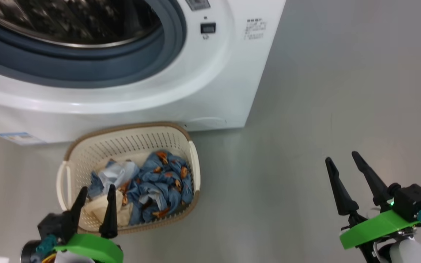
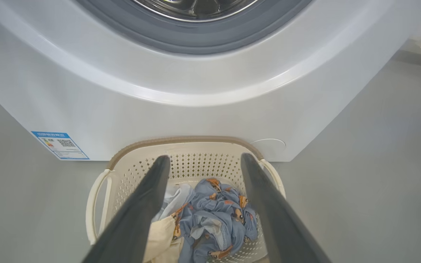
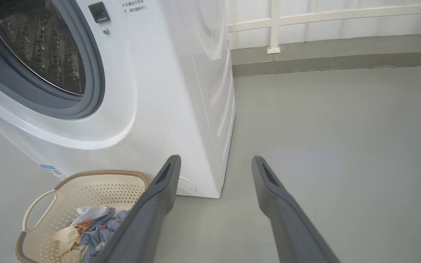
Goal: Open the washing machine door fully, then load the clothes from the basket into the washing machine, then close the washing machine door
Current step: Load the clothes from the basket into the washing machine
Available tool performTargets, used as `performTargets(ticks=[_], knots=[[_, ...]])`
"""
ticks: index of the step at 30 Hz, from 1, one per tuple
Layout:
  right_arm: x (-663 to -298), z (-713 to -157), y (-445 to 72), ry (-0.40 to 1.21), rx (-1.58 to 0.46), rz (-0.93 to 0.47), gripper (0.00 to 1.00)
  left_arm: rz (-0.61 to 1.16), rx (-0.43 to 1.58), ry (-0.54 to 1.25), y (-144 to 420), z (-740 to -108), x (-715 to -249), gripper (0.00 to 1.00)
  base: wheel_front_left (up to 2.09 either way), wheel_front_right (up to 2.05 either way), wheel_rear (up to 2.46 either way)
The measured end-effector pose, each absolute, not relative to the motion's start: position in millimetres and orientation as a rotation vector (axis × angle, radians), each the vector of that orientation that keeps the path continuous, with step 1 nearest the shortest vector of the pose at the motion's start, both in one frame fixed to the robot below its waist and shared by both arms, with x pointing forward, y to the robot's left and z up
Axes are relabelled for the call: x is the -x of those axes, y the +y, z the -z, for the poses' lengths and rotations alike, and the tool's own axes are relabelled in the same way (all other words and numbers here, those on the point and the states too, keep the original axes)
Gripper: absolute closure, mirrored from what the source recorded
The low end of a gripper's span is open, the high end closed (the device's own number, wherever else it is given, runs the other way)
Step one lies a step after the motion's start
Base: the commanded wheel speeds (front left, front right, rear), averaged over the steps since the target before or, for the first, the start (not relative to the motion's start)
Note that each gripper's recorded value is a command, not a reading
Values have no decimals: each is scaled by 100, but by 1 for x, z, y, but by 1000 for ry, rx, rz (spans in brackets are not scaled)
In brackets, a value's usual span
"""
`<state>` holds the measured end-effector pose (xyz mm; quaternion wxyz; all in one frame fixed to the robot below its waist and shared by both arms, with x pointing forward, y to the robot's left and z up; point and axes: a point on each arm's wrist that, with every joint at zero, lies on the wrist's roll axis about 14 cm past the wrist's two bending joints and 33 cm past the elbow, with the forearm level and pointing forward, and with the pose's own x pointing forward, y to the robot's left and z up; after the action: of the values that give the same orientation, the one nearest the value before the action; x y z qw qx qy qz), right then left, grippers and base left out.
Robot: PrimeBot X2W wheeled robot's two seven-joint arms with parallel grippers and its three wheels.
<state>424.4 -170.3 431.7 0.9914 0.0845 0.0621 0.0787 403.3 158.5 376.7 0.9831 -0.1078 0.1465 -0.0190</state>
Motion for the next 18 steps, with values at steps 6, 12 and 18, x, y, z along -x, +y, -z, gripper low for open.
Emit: performTargets(ticks=[6, 12, 18], knots=[[-438, -410, -171, 166, -176, -149, 0, 43, 204, 370, 159, -342, -427, 0, 0, 0, 0], [-451, -385, -173, 207, -183, -135, 0, 69, 174, 410, 157, -314, -457, 0, 0, 0, 0], [-458, -356, -172, 261, -193, -124, 0, 96, 145, 507, 155, -269, -466, 0, 0, 0, 0]])
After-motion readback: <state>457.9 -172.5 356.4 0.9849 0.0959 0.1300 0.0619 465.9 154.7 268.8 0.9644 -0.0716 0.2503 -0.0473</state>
